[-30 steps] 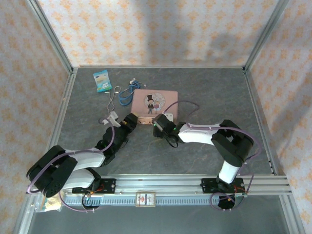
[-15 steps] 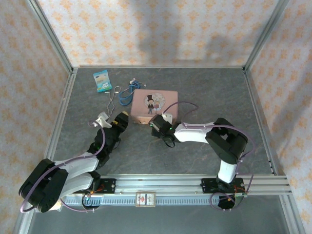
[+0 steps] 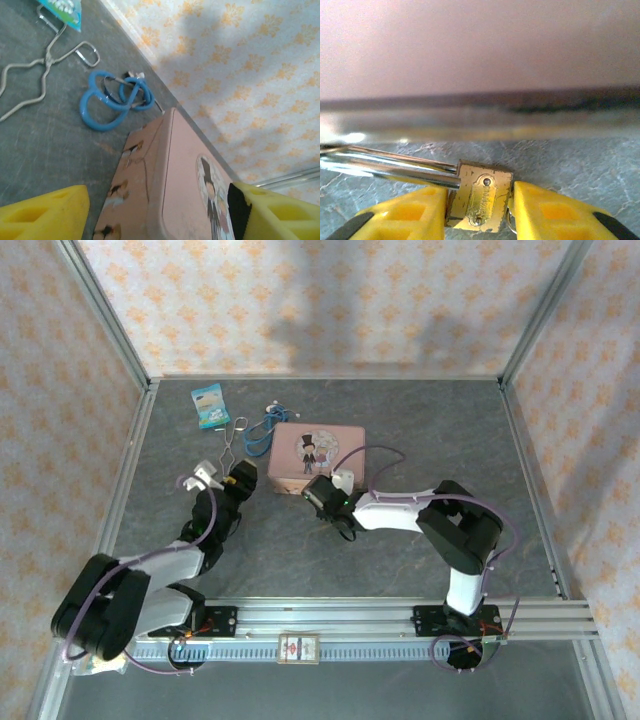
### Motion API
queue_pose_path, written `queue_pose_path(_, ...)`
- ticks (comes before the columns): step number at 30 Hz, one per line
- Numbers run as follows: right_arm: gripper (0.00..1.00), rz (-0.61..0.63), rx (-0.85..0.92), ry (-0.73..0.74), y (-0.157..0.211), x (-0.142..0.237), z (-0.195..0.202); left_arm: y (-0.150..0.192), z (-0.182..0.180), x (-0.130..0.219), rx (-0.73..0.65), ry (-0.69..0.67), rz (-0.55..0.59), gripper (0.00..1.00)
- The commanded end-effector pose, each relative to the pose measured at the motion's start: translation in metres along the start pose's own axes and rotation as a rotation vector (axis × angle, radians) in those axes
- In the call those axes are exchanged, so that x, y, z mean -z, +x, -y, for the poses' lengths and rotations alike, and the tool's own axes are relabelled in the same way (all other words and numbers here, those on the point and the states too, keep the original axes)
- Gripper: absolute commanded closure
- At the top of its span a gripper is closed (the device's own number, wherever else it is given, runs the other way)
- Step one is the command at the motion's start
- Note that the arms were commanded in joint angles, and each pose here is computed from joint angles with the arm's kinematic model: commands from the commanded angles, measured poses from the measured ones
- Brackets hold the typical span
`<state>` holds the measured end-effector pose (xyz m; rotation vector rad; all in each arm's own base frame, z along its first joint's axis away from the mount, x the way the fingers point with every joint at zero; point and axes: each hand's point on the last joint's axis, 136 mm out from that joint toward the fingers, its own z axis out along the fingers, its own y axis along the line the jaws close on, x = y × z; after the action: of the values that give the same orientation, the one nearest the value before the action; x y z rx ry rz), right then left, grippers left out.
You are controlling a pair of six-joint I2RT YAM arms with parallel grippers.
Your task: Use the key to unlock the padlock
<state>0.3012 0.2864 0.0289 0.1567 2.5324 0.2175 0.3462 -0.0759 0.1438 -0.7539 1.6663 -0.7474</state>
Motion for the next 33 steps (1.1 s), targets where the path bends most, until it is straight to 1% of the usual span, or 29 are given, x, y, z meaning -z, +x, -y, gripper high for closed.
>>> queue_pose_path(1,0.69,-0.001,0.068,0.075,0.002,-0.006,0.025,-0.001,0.019,-0.017,-0.023,0.075,-0.028,0.28)
queue_pose_path(6,0.79,-0.007,0.077,0.024,-0.002,-0.006,0.028,0.013,0.024,-0.033,0.006,0.119,-0.085,0.28)
queue_pose_path(12,0.86,0.057,0.120,-0.067,-0.018,0.007,0.017,0.025,0.024,-0.042,-0.002,0.126,-0.135,0.28)
queue_pose_path(15,0.87,0.086,0.169,-0.128,-0.025,0.013,0.005,0.031,0.025,-0.045,0.007,0.140,-0.161,0.28)
queue_pose_path(19,0.89,0.116,0.221,-0.166,-0.032,0.017,-0.006,0.042,0.029,-0.047,0.046,0.182,-0.208,0.29)
queue_pose_path(23,0.89,0.129,0.236,-0.185,-0.036,0.019,-0.013,0.049,0.033,-0.047,0.078,0.222,-0.236,0.30)
queue_pose_path(33,0.91,0.159,0.263,-0.197,-0.044,0.021,-0.028,0.067,0.041,-0.047,0.112,0.264,-0.286,0.31)
